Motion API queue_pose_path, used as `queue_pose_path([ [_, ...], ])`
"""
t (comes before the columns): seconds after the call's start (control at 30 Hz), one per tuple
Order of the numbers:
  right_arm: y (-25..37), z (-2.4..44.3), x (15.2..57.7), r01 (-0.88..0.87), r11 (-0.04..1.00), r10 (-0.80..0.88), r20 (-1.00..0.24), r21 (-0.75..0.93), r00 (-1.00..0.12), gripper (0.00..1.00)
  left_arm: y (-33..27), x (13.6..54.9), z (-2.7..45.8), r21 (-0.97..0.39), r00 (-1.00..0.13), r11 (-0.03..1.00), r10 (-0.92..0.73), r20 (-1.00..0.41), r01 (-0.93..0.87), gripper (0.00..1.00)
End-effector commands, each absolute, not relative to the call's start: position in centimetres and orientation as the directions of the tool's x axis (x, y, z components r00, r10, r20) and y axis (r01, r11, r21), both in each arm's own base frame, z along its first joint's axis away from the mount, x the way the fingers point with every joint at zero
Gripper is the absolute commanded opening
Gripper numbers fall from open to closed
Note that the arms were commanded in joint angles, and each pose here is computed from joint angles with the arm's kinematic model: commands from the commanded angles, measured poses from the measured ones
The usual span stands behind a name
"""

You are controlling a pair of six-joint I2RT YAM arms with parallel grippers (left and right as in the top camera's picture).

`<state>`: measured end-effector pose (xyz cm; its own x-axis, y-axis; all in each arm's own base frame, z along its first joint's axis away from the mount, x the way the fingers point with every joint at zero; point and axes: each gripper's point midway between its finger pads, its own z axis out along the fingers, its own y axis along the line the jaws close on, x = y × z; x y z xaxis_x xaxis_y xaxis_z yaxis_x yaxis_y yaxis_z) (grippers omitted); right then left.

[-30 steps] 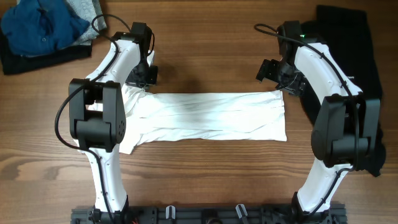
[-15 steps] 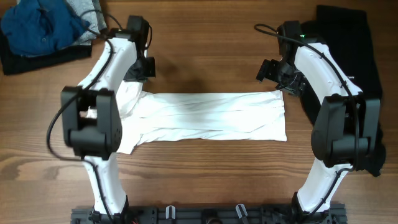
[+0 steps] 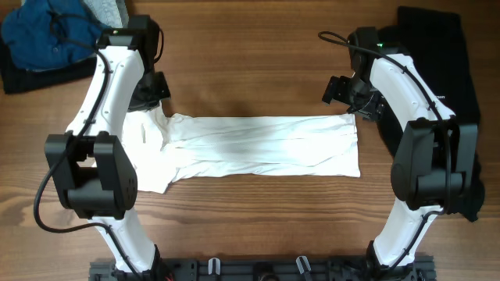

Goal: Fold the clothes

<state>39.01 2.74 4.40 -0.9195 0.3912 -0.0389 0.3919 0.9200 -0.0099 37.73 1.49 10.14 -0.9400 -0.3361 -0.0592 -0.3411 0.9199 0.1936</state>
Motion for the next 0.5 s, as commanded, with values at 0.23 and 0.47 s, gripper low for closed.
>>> queue_pose_path([
  [0.23, 2.8, 5.2, 38.6, 0.38, 0.925, 0.38, -0.039, -0.004, -0.924, 0.98, 6.8, 34.5, 11.1, 0.329, -0.843, 0.79, -0.536, -0.04, -0.518, 0.04],
  [0.47, 2.8, 5.2, 38.3, 0.38, 0.925, 0.379, -0.029, -0.009, -0.925, 0.98, 9.0, 32.8, 11.3, 0.351, -0.797, 0.746, -0.604, -0.002, -0.566, 0.04],
])
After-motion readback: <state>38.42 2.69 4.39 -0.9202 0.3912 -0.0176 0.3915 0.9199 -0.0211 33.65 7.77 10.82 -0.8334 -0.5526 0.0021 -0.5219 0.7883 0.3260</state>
